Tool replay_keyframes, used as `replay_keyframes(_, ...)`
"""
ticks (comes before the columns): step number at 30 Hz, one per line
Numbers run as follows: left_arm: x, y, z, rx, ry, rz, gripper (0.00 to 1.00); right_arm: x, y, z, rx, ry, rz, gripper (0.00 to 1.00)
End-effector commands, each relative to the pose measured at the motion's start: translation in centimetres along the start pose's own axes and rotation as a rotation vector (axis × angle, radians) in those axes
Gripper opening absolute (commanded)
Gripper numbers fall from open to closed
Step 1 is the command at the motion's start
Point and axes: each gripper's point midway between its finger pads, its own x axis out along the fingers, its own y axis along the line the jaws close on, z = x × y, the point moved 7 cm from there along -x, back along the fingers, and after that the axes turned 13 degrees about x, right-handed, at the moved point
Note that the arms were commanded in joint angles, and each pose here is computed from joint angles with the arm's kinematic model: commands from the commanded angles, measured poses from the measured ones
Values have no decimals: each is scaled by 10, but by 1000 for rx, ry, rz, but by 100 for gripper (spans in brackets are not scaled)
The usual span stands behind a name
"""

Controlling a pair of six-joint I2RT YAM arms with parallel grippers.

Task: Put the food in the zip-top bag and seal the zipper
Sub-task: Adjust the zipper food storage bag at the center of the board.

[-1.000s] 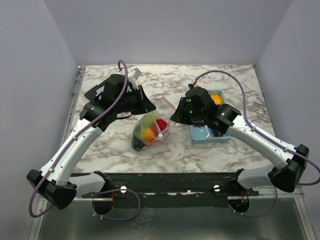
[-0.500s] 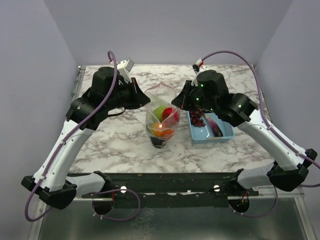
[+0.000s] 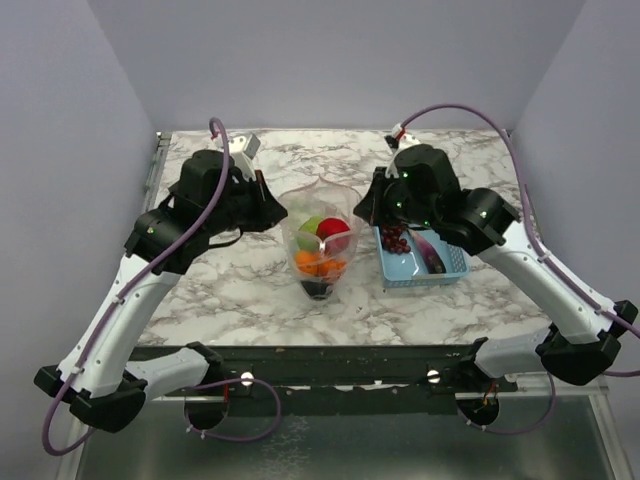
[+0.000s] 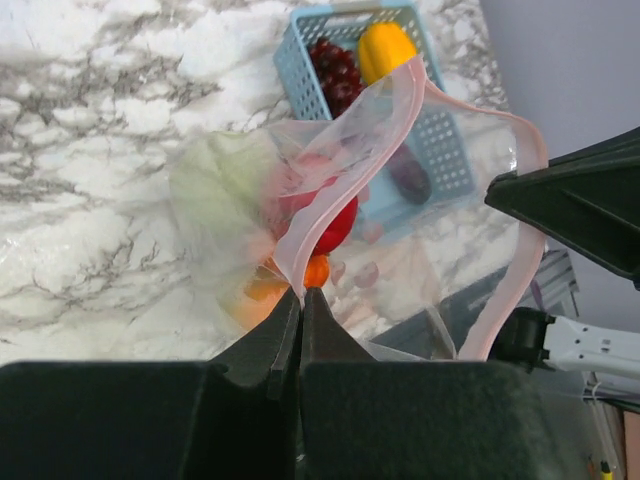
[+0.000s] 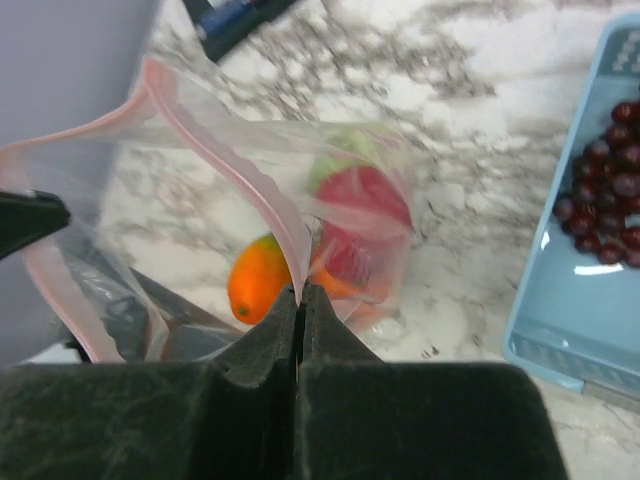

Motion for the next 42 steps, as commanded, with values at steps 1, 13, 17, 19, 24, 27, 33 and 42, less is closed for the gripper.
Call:
replay_keyframes(1,21,10,-36,-28,34,-19,0,37,-34,-45,-9,125,-79,0)
replay_keyframes(13,37,13,-43,-19,54,-29,0,46,-39,-57,-20,162,-54,1)
replay_keyframes(17,20,2,-11,-9,-17,-41,0,17,-13,-23,-39,71,24,1)
replay_keyframes(19,11,-1,-2,-9,-51,-38,0,1,-5,-10,-36,20,56,1)
replay_keyframes(24,24,11,-21,-25,4,25,0,14,-25,-23,-21,17,-29,1)
replay_keyframes(27,39,19,-42,-43,65,46,0,38,-43,-51,-12,106,-75,1)
replay_keyframes(33,47,24,-57,-53,96,53,0,53,-57,-74,5,173,-103,1)
replay_keyframes(42,42,19,-46,-43,64,26,0,28,-40,-40,-27,61,-85,1)
